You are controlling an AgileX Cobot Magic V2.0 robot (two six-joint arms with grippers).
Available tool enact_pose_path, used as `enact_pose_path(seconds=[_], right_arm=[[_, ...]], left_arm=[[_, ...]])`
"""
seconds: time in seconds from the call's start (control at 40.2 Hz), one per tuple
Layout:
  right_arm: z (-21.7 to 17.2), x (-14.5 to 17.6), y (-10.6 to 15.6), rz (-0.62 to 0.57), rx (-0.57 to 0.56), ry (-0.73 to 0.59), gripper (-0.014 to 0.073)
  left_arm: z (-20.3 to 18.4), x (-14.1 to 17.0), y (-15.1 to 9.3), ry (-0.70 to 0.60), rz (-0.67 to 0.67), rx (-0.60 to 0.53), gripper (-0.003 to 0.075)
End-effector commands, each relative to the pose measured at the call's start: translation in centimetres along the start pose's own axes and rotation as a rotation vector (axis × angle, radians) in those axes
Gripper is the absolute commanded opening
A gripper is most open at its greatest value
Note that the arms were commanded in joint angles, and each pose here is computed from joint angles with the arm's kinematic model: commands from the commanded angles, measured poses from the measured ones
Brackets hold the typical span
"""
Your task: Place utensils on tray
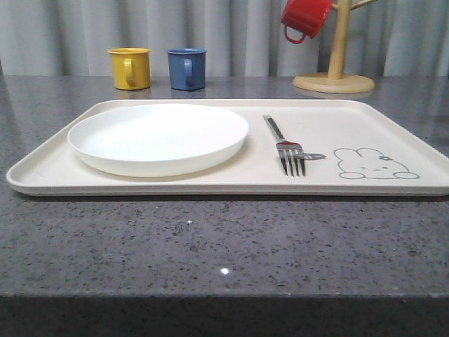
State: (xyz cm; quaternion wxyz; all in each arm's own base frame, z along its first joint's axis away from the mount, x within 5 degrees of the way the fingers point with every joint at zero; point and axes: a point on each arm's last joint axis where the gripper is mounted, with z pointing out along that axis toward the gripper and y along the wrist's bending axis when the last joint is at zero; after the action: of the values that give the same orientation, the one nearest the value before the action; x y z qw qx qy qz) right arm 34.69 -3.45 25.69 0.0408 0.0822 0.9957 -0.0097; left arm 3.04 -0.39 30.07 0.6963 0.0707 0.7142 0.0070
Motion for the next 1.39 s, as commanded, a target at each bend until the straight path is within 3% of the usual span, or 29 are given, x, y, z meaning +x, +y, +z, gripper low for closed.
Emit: enact_pose_path(seconds=[0.0,0.473,0.672,0.995,1.169,1.368], right_arm=[[-2.0,0.5,-0.3,-0.002,0.001,-0.027,0.0000],[-7.8,3.7,0.4,0.037,-0.022,-0.125,0.0004],[-9.1,5.1,4.6,0.003,-0.087,-0.150,0.0004],[-7.6,6.3,12.6,-0.080,-0.177,-0.109,0.0004],[-7.3,5.8,15.2,-0.100,-0.201,-0.105,0.0004],[-7.0,4.5,16.3,-0.089,-0.210,-0.106,0.0004]], left_arm=[[-0.1,-1.4,0.1,-0.094,-0.011,-0.004,-0.0018],[-0.1,-1.4,0.1,-0.094,-0.011,-0.004,-0.0018],[-0.1,-1.4,0.1,-0.094,-0.011,-0.004,-0.0018],[-0.1,-1.4,0.1,-0.094,-0.011,-0.004,-0.0018],[-0.1,-1.4,0.1,-0.094,-0.011,-0.004,-0.0018],[-0.1,-1.4,0.1,-0.094,-0.011,-0.004,-0.0018]])
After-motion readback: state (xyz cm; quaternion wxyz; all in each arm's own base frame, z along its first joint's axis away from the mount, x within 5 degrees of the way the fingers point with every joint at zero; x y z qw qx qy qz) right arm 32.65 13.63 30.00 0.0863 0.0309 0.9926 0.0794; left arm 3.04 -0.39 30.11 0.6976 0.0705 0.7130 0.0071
